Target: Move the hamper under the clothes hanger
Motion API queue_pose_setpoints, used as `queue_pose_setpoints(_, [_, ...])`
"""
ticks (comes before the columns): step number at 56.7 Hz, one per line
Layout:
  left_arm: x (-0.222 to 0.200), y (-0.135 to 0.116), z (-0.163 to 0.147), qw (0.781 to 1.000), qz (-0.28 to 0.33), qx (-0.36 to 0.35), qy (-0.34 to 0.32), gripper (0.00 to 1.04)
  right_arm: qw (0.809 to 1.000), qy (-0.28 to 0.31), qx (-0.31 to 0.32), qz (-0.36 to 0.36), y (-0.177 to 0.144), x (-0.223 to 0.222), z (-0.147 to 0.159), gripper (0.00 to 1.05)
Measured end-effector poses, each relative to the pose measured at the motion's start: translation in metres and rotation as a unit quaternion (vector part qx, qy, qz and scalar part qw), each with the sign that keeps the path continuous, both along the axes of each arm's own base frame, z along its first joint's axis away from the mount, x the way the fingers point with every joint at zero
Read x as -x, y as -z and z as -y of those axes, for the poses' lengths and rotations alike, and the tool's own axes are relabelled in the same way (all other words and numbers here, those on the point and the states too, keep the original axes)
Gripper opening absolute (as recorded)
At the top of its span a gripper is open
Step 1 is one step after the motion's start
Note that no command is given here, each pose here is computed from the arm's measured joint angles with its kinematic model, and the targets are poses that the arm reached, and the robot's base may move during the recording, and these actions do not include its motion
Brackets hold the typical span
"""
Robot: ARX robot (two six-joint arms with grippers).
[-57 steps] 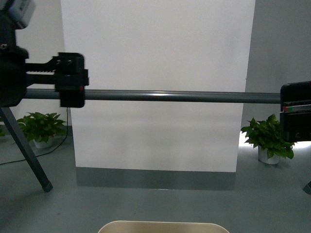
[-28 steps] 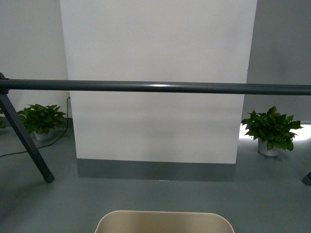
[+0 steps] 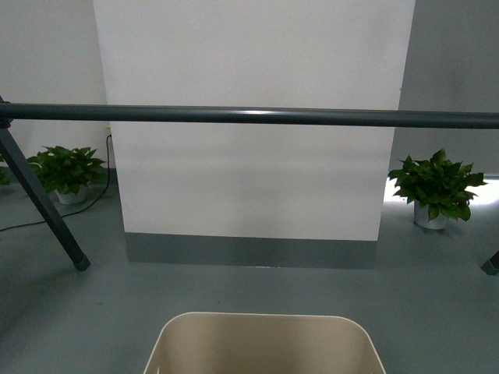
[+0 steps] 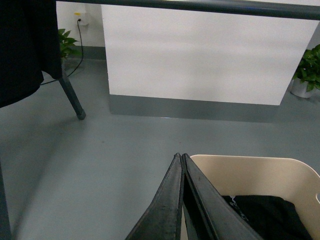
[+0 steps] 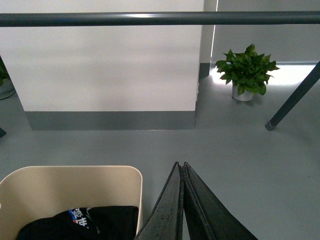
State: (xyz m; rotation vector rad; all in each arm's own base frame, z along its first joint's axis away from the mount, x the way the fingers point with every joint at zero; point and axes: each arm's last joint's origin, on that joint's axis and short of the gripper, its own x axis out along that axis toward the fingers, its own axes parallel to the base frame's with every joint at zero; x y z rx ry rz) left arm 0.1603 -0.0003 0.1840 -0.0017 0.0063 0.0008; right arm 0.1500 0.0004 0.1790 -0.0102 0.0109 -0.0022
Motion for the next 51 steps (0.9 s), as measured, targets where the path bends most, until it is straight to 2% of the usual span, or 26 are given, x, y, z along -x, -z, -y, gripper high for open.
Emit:
queue_pose_setpoints(26, [0.025, 0.015, 0.000, 1.000, 0.006, 0.000, 0.002, 0.03, 1.000, -0.001, 0.000, 0.002, 0.013, 0.020, 0.000, 0.02])
queue_pose_setpoints(51, [0.040, 0.011, 0.000, 1.000, 0.014, 0.000, 0.002, 0.03, 1.000, -0.001, 0.000, 0.010, 0.010, 0.034, 0.000, 0.02])
